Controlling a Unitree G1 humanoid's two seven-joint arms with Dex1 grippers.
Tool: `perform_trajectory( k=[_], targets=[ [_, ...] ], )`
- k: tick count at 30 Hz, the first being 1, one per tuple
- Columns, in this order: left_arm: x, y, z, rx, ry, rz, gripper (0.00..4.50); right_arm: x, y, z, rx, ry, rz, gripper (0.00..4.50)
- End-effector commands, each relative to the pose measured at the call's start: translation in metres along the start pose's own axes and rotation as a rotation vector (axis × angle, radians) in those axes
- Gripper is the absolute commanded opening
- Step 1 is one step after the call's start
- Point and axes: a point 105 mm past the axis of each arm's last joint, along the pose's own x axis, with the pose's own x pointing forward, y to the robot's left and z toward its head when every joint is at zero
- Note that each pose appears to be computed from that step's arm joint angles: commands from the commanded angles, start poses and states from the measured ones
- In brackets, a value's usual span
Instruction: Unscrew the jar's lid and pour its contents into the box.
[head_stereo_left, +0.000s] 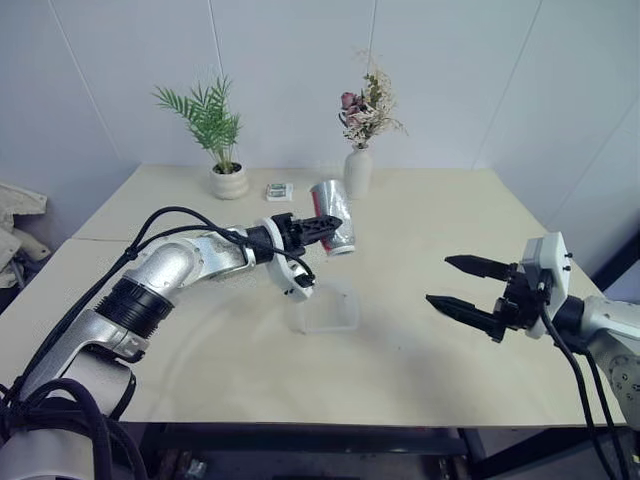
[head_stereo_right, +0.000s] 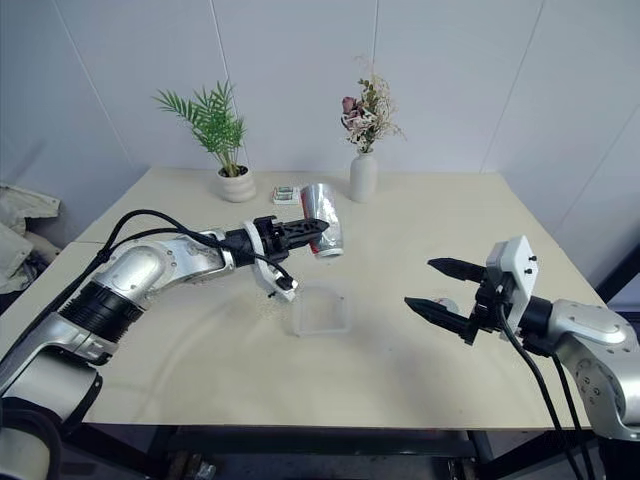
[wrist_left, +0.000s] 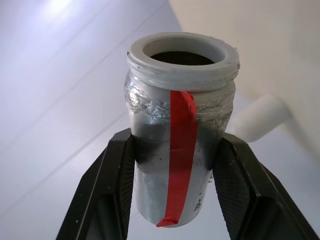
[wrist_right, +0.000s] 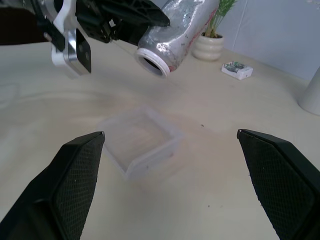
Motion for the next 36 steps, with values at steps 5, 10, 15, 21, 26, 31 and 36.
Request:
perform_trajectory(
  k=[5,10,15,21,26,31,36],
  targets=[
    [-0.002,-0.003,0.014,0.093,-0.018,0.018,1.90,0.010,0.002,0.008,-0.022,-0.055,0.002,4.48],
    [-0.008,0.003,0.013,0.143,-0.024,0.044,1.90,0.011,-0.001,0.011,-0.020,-0.070,-0.005,4.48],
    [-0.011,-0.009,-0.008,0.050,0.048,-0.030,1.90,0.015,-0.003,0.011,-0.018,-0.081,0.002,4.48],
    [-0.025,-0.026,-0.029,-0.392,0.185,-0.076,1.90,0.017,-0.002,0.012,-0.015,-0.084,0.011,4.48],
    [-0.048,-0.039,-0.032,-1.221,0.289,-0.068,1.90,0.021,0.003,0.014,-0.003,-0.087,0.048,4.48],
    [-0.078,-0.063,-0.046,-1.634,0.470,-0.032,1.90,0.027,0.011,0.017,0.001,-0.088,0.091,4.48],
    [-0.124,-0.100,-0.065,-1.994,0.766,0.125,1.90,0.043,0.022,0.016,0.018,-0.075,0.169,4.48]
  ],
)
